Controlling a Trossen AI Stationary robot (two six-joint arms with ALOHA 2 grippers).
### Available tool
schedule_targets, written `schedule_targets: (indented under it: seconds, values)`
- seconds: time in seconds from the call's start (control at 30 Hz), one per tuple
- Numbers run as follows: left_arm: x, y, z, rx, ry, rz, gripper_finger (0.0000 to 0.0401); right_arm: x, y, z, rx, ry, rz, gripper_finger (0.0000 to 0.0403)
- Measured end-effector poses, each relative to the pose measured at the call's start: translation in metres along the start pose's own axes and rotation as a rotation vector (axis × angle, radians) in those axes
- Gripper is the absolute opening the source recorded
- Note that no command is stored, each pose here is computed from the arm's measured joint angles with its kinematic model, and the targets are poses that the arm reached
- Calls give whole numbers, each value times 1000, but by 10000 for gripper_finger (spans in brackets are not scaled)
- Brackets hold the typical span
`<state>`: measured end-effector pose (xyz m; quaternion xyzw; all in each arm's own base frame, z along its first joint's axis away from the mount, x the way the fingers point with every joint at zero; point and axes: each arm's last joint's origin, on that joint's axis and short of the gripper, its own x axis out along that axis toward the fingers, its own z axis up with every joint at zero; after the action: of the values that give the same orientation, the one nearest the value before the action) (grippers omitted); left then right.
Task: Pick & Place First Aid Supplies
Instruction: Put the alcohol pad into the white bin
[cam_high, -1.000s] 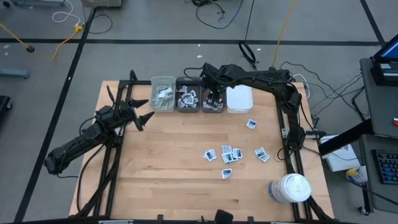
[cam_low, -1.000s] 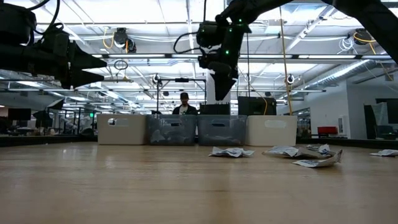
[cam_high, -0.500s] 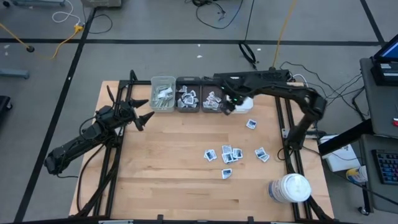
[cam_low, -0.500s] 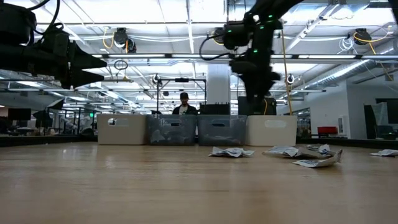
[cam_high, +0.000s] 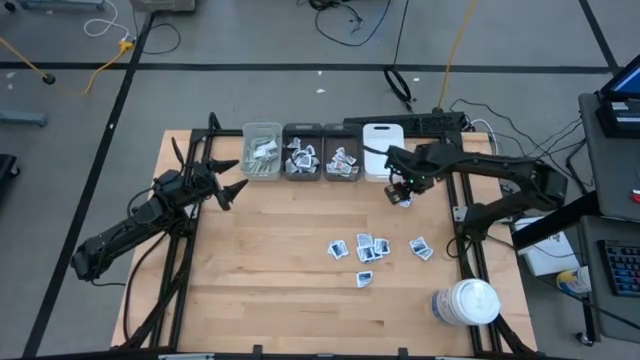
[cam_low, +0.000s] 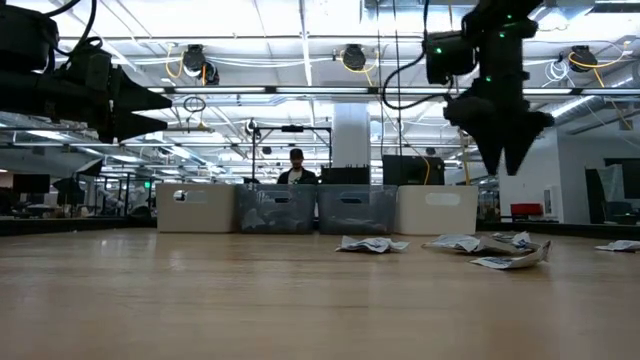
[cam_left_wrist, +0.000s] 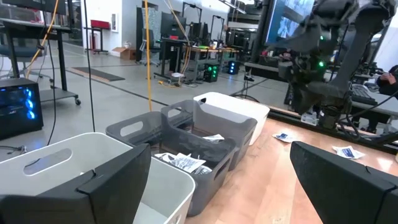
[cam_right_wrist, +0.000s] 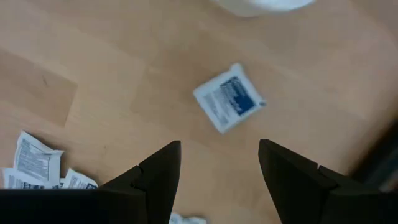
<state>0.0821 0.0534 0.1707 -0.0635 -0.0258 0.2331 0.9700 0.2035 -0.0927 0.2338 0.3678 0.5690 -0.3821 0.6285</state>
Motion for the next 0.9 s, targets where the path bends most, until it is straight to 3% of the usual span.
schedule_targets:
  seconds: [0.33, 0.5, 0.7, 0.8, 0.9]
  values:
    - [0, 0, 0, 0, 0, 0, 392, 61, -3, -23, -98, 63, 26, 210]
    - [0, 0, 0, 0, 0, 0, 392, 85, 1, -25, -200, -30, 33, 210]
    - [0, 0, 0, 0, 0, 0, 392, 100, 1, -27, -185, 13, 1, 207]
    - [0, 0, 0, 0, 0, 0, 392, 102, 1, -27, -188, 19, -12, 187]
    - [0, 0, 0, 0, 0, 0, 392, 103, 1, -27, -184, 11, -19, 138]
